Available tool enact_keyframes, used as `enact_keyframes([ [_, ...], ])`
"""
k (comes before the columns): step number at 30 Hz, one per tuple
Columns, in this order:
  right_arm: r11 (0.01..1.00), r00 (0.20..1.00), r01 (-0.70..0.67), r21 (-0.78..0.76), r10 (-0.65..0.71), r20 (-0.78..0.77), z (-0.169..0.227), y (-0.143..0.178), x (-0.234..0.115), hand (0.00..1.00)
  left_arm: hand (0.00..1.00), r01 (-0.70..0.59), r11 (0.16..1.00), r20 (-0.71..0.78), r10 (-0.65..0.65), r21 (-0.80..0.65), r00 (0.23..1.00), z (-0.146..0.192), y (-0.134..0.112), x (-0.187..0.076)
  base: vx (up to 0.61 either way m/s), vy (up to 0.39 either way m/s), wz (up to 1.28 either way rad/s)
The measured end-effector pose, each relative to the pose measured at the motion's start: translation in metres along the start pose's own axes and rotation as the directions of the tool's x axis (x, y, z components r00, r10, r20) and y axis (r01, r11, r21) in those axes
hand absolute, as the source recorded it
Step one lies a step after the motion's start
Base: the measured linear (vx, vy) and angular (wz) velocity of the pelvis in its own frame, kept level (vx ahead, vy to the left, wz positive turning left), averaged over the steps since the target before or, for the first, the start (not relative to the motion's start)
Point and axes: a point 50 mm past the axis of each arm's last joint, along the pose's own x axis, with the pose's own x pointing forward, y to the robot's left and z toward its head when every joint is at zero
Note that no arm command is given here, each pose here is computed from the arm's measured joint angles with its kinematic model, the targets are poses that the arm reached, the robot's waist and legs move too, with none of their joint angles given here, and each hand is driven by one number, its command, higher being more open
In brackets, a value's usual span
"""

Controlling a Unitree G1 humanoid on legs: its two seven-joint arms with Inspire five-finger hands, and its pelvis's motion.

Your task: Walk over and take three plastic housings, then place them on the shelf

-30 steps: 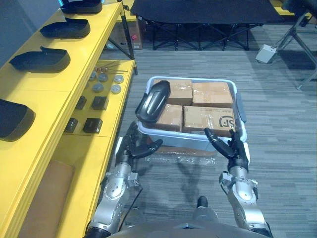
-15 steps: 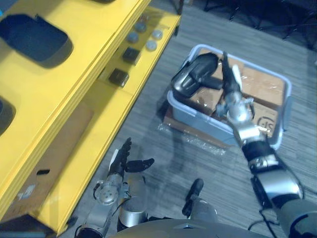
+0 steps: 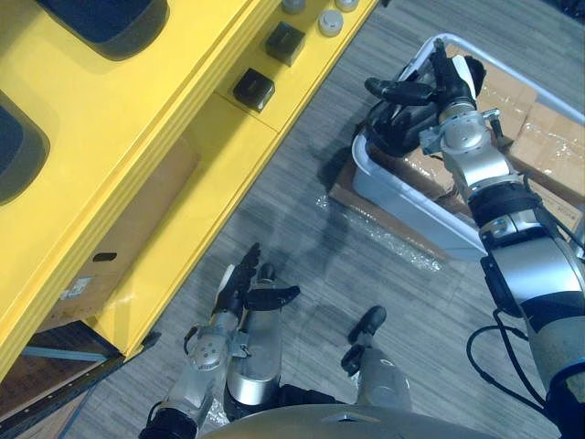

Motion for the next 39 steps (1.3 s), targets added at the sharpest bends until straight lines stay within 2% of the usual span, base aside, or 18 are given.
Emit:
enact_keyframes([
  [8,0.999,0.997,0.03,-0.031,-0.032,-0.066,-0.009,-0.024,0.003,1.0,1.0,-0.006,1.0,-0.01,0.006,-0.014,1.0,-0.001,-0.004,0.004,-0.02,0.019,-0.04],
  [14,0.999,0.99,-0.026,-0.039,0.021,-0.139,-0.024,-0.025,0.003,1.0,1.0,-0.006,0.998,-0.013,0.005,-0.059,1.0,-0.003,-0.009,0.004,-0.04,0.02,0.0],
  [25,0.993,0.982,-0.113,-0.046,0.104,-0.158,-0.042,-0.031,-0.001,1.0,1.0,0.001,0.999,-0.016,-0.002,-0.053,1.0,-0.004,-0.01,0.003,-0.04,0.018,-0.01],
  [34,0.982,0.977,-0.135,-0.134,0.109,-0.182,-0.056,-0.032,-0.004,1.0,1.0,-0.002,0.999,-0.029,0.001,-0.054,1.0,-0.005,-0.009,0.003,-0.01,0.017,0.0],
  [39,0.981,0.973,-0.114,-0.158,0.078,-0.215,-0.066,-0.046,-0.007,1.0,1.0,-0.015,0.998,-0.027,0.014,-0.057,1.0,-0.004,-0.006,0.002,-0.02,0.029,0.0],
])
